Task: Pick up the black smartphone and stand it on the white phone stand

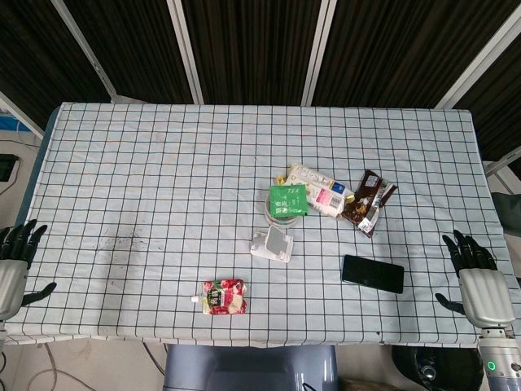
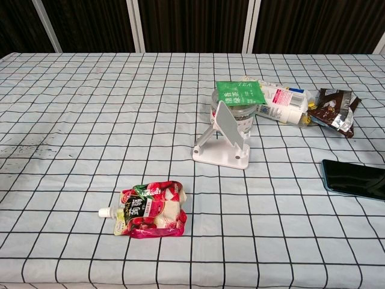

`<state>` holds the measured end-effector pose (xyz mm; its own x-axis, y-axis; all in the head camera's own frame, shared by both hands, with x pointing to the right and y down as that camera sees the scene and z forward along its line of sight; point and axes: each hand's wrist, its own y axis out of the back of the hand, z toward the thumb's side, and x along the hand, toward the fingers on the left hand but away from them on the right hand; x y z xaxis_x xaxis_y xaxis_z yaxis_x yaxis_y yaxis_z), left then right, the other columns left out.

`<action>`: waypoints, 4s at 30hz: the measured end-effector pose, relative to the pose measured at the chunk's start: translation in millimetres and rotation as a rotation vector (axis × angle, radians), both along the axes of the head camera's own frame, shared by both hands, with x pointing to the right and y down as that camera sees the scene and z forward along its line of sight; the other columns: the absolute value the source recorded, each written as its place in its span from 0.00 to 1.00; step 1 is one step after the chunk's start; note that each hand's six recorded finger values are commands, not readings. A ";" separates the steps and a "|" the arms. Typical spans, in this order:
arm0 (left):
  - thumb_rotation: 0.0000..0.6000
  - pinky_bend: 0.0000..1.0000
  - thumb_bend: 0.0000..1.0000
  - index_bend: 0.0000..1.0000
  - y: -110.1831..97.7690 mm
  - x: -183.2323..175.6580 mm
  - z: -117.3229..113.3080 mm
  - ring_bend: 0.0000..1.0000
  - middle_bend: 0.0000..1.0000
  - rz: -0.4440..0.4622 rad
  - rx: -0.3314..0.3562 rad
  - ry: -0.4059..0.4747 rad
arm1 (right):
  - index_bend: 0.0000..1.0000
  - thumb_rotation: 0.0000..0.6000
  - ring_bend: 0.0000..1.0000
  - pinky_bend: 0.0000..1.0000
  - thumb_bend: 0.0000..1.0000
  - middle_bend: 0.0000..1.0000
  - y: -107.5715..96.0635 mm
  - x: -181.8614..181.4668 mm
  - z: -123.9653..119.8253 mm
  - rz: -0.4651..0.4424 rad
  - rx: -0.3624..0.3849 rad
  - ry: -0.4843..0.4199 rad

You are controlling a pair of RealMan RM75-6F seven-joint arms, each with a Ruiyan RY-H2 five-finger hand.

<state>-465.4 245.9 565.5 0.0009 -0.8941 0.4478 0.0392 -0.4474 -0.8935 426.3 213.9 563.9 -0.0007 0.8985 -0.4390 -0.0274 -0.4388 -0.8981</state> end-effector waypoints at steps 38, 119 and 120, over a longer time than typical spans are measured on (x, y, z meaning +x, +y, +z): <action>1.00 0.00 0.00 0.00 -1.8 8.6 -1.0 0.00 0.00 0.025 0.018 0.028 | 0.21 1.00 0.15 0.15 0.21 0.22 -7.2 -63.0 29.0 -0.042 -0.155 -0.055; 1.00 0.00 0.00 0.00 -5.0 7.8 -0.2 0.00 0.00 -0.001 0.025 0.046 | 0.35 1.00 0.20 0.15 0.24 0.31 0.6 -100.8 139.0 0.140 -0.384 0.009; 1.00 0.00 0.00 0.00 -5.1 7.8 -0.2 0.00 0.00 -0.002 0.025 0.047 | 0.35 1.00 0.20 0.15 0.24 0.31 0.9 -100.9 139.5 0.139 -0.385 0.009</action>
